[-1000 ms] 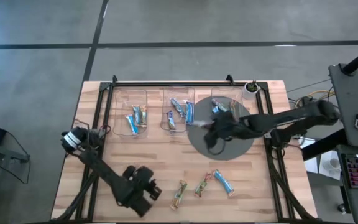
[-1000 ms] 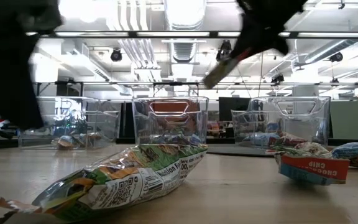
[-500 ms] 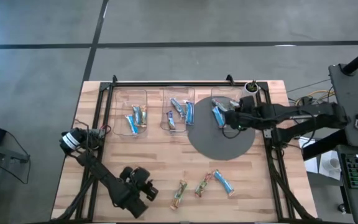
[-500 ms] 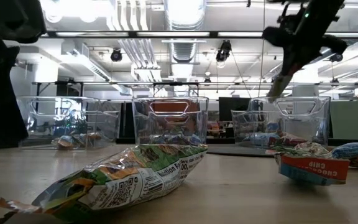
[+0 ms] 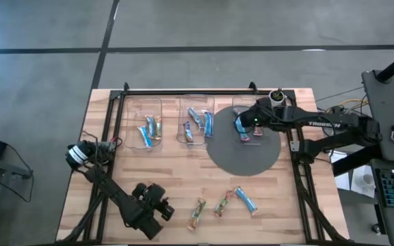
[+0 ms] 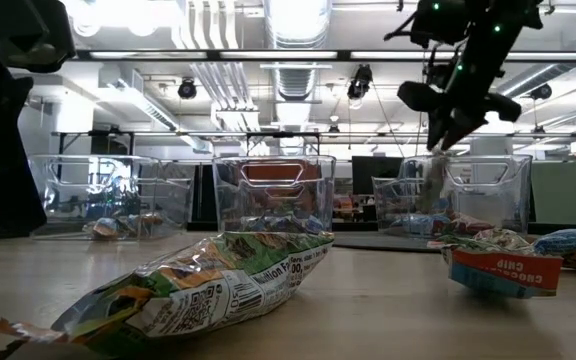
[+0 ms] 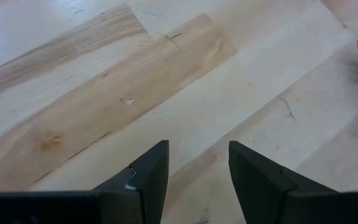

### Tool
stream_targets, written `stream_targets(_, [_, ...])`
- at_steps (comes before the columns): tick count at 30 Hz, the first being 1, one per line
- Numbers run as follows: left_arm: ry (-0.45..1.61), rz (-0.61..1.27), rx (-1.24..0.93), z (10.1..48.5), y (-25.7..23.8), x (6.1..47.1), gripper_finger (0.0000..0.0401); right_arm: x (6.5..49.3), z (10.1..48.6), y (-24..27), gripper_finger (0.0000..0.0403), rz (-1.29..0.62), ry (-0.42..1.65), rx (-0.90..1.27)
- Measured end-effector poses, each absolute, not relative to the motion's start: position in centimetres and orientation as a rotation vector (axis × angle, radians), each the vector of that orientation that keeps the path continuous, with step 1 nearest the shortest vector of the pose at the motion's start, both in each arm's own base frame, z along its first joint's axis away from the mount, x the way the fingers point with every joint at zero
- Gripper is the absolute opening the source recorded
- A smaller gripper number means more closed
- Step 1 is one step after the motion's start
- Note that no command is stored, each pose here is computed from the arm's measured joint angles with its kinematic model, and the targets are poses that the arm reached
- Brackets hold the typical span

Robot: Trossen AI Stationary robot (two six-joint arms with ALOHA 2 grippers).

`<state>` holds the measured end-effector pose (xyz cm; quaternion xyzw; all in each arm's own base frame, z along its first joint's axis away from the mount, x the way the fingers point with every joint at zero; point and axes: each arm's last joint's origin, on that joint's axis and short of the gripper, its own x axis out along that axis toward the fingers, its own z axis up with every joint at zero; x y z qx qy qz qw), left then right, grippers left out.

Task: Pick and place Granola Bars by type
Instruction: Put the red granola bar into the right transparent container, then put the orange granola bar into the left transparent container

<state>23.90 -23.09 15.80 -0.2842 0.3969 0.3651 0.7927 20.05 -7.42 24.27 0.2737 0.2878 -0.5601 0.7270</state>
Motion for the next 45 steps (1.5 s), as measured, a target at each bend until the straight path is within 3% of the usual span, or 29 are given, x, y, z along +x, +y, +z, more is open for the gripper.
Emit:
stream_targets(7, [0.858,0.779,-0.596,15.8,-23.1,23.9,0.0149,19.4,21.9,-5.8,0.0182,-1.178,0.750,0.736])
stream_targets(16, [0.848,0.781,-0.616,15.8,-23.1,24.0,0.0149,20.8,22.7,-0.4,0.0236,-0.893,0.793,0.618])
stream_targets(24, [0.827,0.677,-0.672,15.7,-23.7,25.0,0.0149,20.9,23.6,4.9,0.0244,-0.563,0.875,0.567])
stream_targets(30, [0.891,0.489,-0.655,15.2,-24.1,26.2,0.0149,20.8,23.0,7.0,0.0244,-0.399,0.957,0.800])
stream_targets(38, [0.908,0.384,-0.510,15.8,-24.5,26.5,0.0149,23.4,22.0,8.1,0.0242,-0.193,0.773,1.030])
stream_targets(45, [0.908,0.369,-0.729,16.1,-24.4,27.8,0.0149,26.5,18.9,9.4,0.0240,-0.132,0.809,1.081])
